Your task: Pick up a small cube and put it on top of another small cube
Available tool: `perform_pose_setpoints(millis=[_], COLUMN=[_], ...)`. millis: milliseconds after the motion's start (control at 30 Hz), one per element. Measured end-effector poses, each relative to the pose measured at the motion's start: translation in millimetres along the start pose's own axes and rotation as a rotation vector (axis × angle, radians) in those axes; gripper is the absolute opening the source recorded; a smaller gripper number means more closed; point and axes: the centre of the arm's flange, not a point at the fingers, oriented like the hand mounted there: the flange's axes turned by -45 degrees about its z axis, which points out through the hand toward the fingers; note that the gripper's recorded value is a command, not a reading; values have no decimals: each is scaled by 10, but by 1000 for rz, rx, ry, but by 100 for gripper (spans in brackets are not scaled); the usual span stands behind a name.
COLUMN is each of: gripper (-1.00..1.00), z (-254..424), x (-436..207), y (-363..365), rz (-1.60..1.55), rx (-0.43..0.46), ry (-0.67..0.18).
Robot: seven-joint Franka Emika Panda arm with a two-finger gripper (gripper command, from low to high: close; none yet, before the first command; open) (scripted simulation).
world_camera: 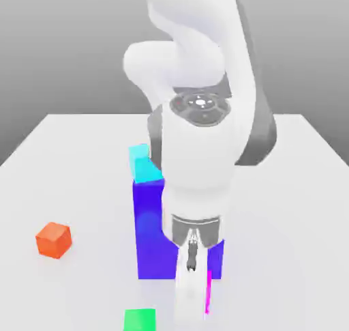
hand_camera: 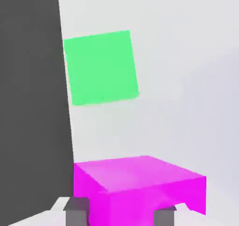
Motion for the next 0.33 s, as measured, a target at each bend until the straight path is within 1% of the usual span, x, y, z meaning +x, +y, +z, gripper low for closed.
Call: perform_pose_setpoints(millis=[167, 200, 333], gripper=[100, 100, 100], z=[0, 77, -309], x=[-2, 91, 180], y=[0, -33, -76], rz=[0, 39, 77], rx=[0, -1, 0], ry=[0, -1, 0])
